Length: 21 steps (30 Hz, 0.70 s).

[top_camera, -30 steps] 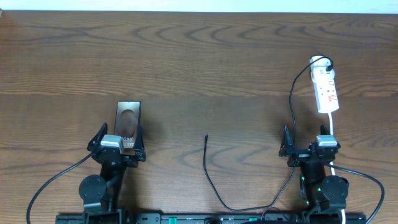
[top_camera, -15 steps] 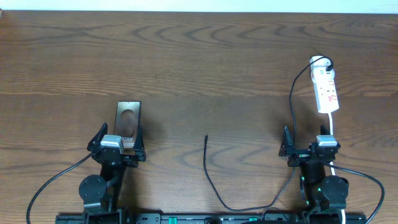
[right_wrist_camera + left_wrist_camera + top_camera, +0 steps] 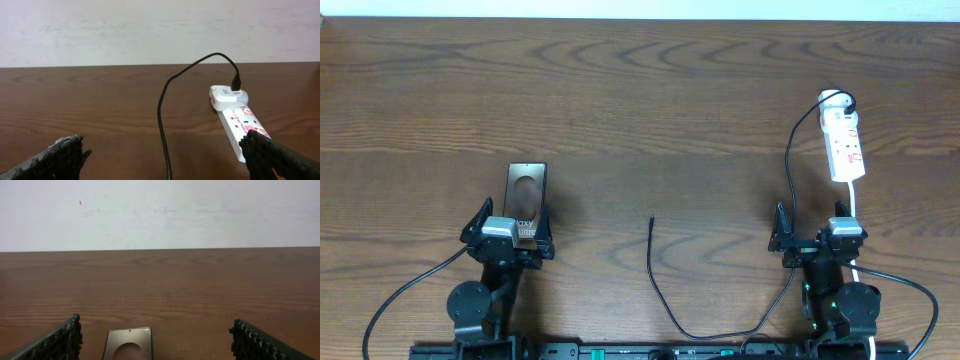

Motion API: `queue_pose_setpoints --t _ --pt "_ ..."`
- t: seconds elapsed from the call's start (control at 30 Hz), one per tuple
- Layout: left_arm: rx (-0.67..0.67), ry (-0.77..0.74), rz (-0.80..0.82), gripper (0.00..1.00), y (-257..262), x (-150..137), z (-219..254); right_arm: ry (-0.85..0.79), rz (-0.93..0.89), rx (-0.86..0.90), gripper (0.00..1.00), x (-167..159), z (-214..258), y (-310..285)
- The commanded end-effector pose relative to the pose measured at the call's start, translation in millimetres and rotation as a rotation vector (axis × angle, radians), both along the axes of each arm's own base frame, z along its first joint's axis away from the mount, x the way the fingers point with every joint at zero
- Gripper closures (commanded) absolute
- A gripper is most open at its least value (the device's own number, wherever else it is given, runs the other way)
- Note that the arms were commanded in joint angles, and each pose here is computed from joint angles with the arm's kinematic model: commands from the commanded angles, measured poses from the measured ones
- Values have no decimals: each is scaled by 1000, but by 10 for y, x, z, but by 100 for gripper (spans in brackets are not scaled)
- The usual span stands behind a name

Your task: Plug charger to phone and switch on socket

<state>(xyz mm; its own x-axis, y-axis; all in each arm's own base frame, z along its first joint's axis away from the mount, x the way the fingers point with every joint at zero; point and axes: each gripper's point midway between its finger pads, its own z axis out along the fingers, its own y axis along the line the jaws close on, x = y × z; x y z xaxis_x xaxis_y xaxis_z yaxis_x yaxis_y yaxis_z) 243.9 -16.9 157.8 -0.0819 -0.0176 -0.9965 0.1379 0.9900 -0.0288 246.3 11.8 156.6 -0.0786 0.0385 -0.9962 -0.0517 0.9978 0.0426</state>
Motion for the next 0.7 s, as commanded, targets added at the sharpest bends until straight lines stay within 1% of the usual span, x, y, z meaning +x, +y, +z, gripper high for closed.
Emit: queue_pose_setpoints --t 0.0,0.3,0.43,0.67 --pt "4 52 -35 8 -55 -18 -156 4 -1 7 1 -1 -11 -5" --pt "4 52 -36 8 -56 -18 -156 4 -1 7 1 -1 -11 -5" --pt "-19 54 -44 8 -74 -21 -151 4 -1 7 1 -1 -11 -5" --pt "-5 -63 -45 8 -73 -2 139 4 -1 7 1 -1 -11 -5"
